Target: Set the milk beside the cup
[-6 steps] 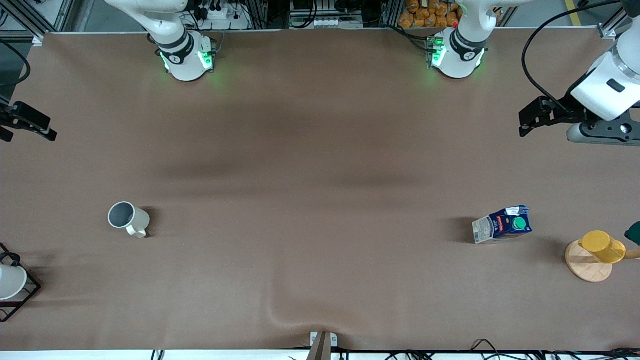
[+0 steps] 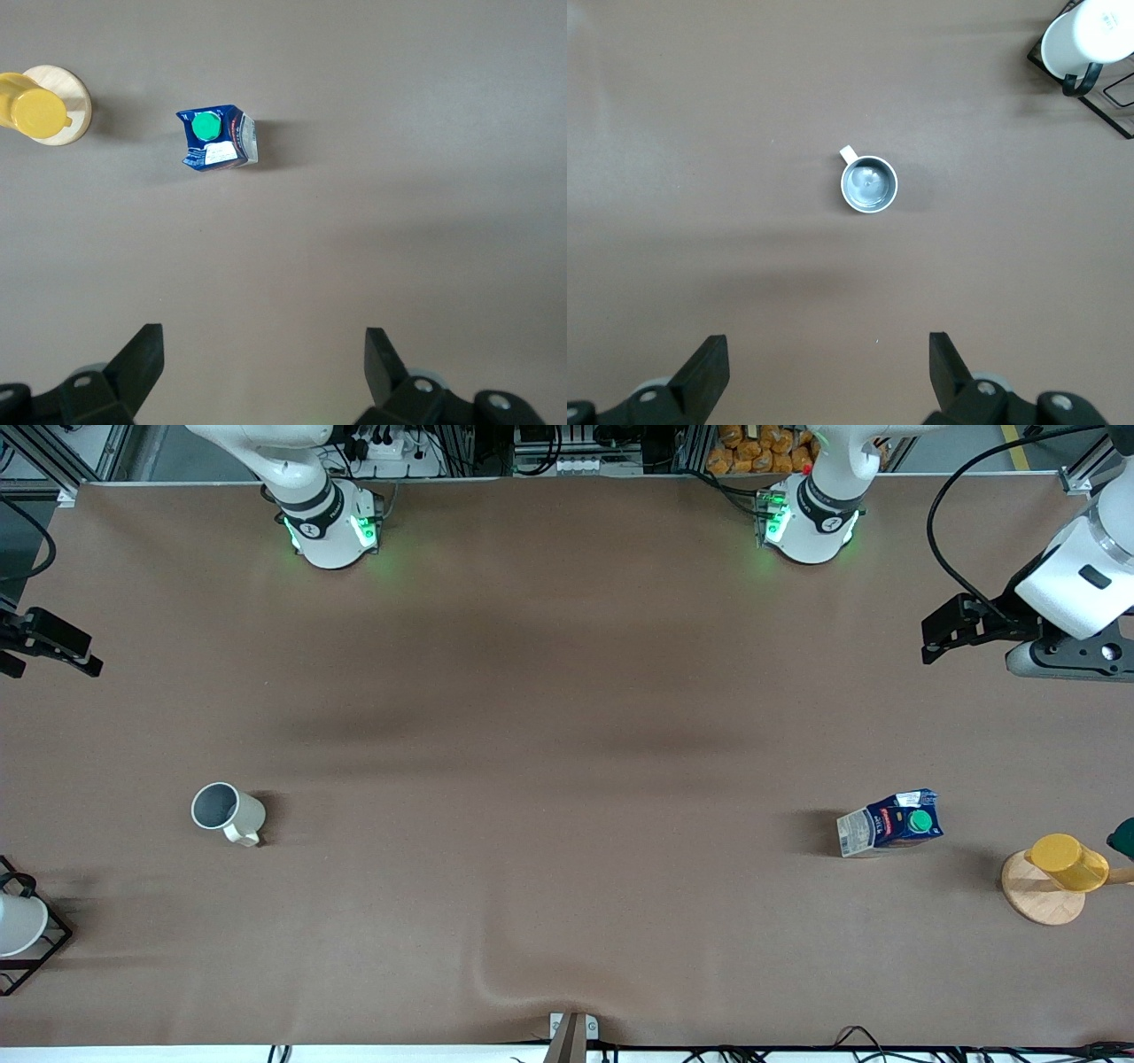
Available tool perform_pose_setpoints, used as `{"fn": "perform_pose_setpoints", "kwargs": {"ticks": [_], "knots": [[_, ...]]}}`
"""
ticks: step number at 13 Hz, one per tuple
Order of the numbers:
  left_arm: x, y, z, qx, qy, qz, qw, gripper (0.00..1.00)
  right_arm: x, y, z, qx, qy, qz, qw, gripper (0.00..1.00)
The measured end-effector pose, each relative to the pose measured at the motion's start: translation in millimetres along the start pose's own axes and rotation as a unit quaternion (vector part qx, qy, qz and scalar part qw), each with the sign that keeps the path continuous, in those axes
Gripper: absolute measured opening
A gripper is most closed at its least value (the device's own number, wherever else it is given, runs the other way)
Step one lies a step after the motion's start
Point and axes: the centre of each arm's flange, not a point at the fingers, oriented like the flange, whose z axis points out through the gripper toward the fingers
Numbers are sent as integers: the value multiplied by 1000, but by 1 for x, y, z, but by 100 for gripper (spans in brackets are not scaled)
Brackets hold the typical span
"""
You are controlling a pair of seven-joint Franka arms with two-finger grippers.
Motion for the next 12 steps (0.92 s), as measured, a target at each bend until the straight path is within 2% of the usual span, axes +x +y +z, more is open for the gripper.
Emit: {"fn": "perform_pose_setpoints", "kwargs": {"ticks": [12], "knots": [[-1,-2,0,0,-3,-4,1000,100,0,0,0,0,1,0,1000,100]]}}
